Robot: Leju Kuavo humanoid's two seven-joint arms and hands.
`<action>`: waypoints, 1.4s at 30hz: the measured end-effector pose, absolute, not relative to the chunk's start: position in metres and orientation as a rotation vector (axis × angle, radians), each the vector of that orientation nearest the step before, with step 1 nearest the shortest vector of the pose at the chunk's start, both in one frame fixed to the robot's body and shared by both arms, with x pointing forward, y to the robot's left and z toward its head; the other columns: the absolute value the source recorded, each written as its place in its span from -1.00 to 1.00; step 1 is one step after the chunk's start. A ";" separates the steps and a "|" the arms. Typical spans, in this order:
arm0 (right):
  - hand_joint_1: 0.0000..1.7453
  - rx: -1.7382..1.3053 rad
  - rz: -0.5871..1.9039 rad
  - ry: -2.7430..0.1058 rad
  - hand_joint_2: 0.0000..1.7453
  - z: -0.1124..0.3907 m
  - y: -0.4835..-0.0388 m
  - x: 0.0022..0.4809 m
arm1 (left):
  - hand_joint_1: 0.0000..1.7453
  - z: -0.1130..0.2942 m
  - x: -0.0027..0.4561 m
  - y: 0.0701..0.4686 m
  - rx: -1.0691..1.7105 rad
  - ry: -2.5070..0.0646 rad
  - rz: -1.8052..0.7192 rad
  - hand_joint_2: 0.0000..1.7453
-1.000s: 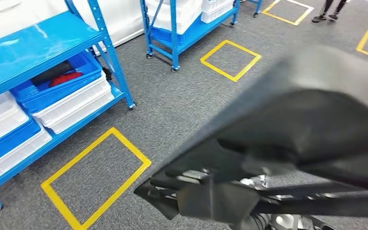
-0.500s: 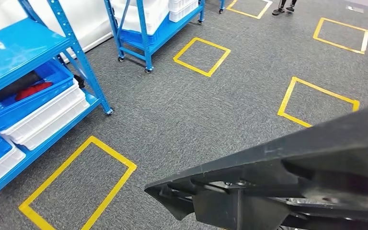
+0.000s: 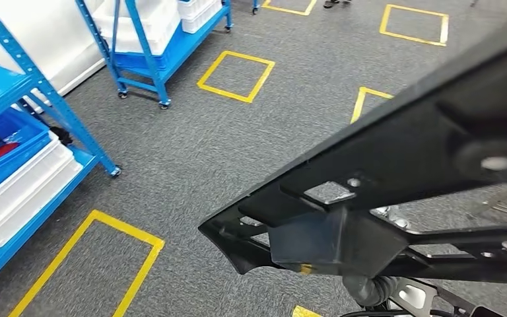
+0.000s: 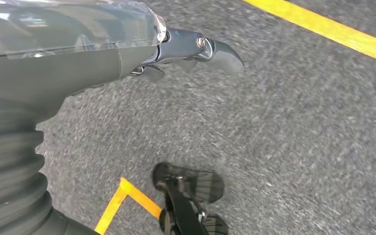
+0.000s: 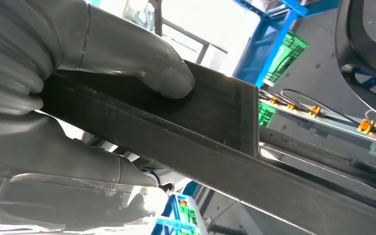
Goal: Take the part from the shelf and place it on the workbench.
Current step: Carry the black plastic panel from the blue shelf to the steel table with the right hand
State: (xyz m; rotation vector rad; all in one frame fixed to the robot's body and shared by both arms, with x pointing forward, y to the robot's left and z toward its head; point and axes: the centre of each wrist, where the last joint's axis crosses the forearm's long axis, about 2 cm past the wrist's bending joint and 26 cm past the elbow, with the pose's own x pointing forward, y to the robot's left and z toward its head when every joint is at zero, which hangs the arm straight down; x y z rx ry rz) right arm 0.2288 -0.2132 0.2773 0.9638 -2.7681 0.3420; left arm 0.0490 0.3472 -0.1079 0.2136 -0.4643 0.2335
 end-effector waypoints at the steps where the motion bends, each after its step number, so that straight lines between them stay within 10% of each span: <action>1: 1.00 0.967 0.351 -2.765 1.00 0.277 -0.213 0.230 | -1.00 -0.108 0.049 0.348 0.217 -0.463 0.233 1.00; 42: 1.00 0.993 0.136 -2.594 1.00 0.235 -0.202 0.244 | -1.00 -0.110 0.044 0.331 0.223 -0.460 0.344 1.00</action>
